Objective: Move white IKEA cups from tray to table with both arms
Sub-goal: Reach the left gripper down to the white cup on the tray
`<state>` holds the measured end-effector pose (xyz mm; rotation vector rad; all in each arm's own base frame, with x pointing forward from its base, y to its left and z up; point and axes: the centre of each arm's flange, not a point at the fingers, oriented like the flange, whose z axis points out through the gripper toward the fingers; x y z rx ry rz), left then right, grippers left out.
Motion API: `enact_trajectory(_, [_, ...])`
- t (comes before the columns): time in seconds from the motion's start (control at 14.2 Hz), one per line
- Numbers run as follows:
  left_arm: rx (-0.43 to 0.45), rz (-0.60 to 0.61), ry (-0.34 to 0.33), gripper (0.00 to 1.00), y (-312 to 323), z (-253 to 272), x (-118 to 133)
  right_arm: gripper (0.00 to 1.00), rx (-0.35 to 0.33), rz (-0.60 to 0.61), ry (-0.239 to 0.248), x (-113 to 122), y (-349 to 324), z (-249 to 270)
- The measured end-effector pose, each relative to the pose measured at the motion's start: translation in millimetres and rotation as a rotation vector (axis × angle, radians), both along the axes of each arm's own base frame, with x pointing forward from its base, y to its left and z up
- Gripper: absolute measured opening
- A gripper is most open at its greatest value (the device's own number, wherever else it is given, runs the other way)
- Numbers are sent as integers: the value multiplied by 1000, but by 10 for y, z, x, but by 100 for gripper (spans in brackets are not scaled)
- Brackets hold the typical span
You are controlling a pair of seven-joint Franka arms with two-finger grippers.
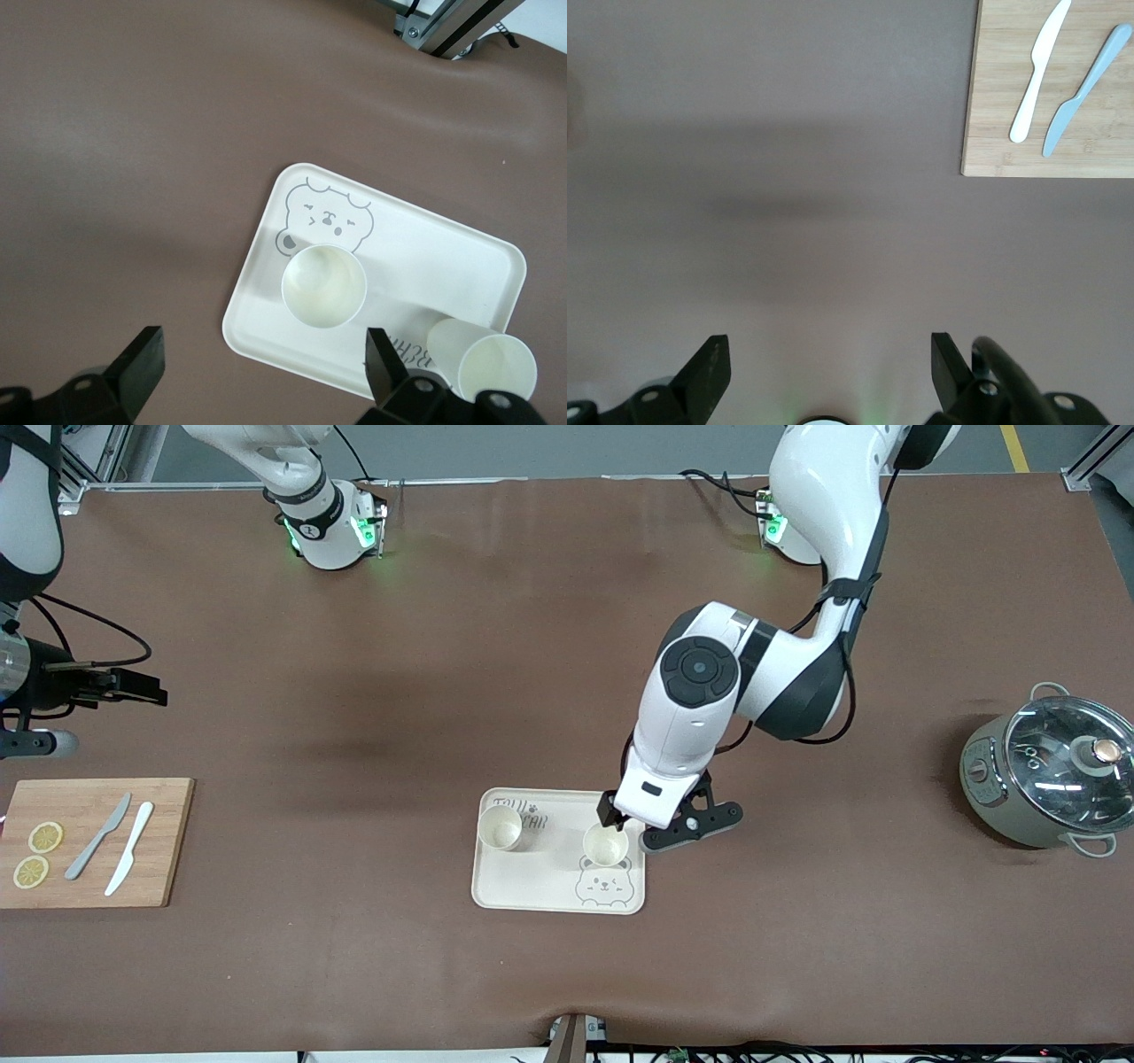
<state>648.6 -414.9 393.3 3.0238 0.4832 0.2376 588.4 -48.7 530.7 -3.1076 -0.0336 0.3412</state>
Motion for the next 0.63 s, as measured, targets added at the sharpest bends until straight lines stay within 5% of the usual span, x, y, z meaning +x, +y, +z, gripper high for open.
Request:
enact_trajectory(0.35, [7,-2,7,100,-32,-287,39,100,-3,-33,10,-4,-197,-52])
enact_trajectory(0.63, [-1,-6,-12,100,-73,-599,97,100,2,-56,64,68,-347,-368])
